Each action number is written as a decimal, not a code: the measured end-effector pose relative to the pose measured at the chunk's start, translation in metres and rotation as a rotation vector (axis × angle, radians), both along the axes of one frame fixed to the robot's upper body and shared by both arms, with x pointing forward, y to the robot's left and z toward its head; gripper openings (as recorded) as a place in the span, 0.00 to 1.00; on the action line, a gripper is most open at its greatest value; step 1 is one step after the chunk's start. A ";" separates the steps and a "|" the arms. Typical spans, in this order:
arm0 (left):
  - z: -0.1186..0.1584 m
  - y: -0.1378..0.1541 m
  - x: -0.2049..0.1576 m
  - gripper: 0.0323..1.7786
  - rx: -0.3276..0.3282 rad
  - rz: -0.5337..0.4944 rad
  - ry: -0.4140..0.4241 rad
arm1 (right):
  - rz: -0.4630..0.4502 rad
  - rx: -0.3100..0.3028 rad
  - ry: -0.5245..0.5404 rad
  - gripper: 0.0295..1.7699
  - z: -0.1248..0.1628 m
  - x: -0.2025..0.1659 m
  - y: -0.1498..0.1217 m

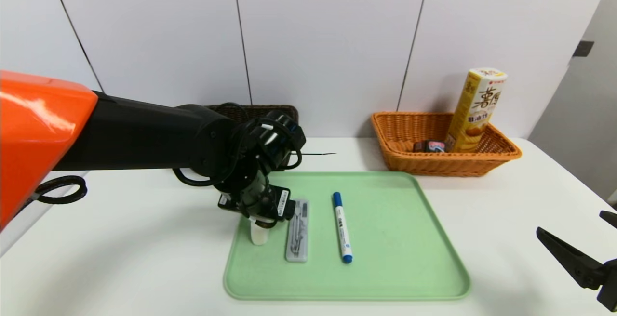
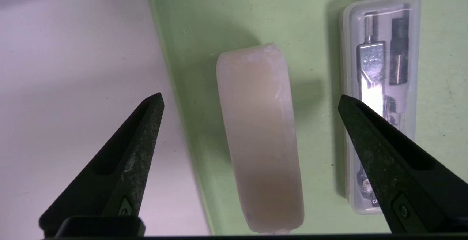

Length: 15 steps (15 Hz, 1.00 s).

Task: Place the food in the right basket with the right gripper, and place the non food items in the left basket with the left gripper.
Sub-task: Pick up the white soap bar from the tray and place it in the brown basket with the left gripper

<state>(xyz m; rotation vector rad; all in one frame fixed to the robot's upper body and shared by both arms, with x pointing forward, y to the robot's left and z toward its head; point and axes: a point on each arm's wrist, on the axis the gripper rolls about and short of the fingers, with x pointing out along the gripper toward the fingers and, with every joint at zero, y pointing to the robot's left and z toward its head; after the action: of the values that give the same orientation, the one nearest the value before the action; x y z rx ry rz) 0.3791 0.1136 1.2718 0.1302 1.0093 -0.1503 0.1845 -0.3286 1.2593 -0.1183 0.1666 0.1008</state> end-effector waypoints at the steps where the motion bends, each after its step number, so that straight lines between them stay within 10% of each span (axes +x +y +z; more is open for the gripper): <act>1: 0.000 0.000 0.000 0.95 0.000 0.000 0.000 | 0.000 0.000 0.000 0.96 0.000 0.000 0.000; 12: -0.004 -0.003 0.002 0.95 0.008 -0.009 -0.001 | 0.026 -0.001 0.008 0.96 -0.002 -0.001 0.001; 15: -0.003 -0.004 0.003 0.70 0.003 -0.009 -0.005 | 0.033 -0.004 0.029 0.96 -0.004 -0.001 0.001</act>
<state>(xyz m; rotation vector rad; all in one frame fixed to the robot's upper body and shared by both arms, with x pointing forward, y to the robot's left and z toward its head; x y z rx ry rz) 0.3822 0.1094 1.2683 0.1376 1.0044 -0.1564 0.1833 -0.3273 1.2550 -0.1232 0.1934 0.1349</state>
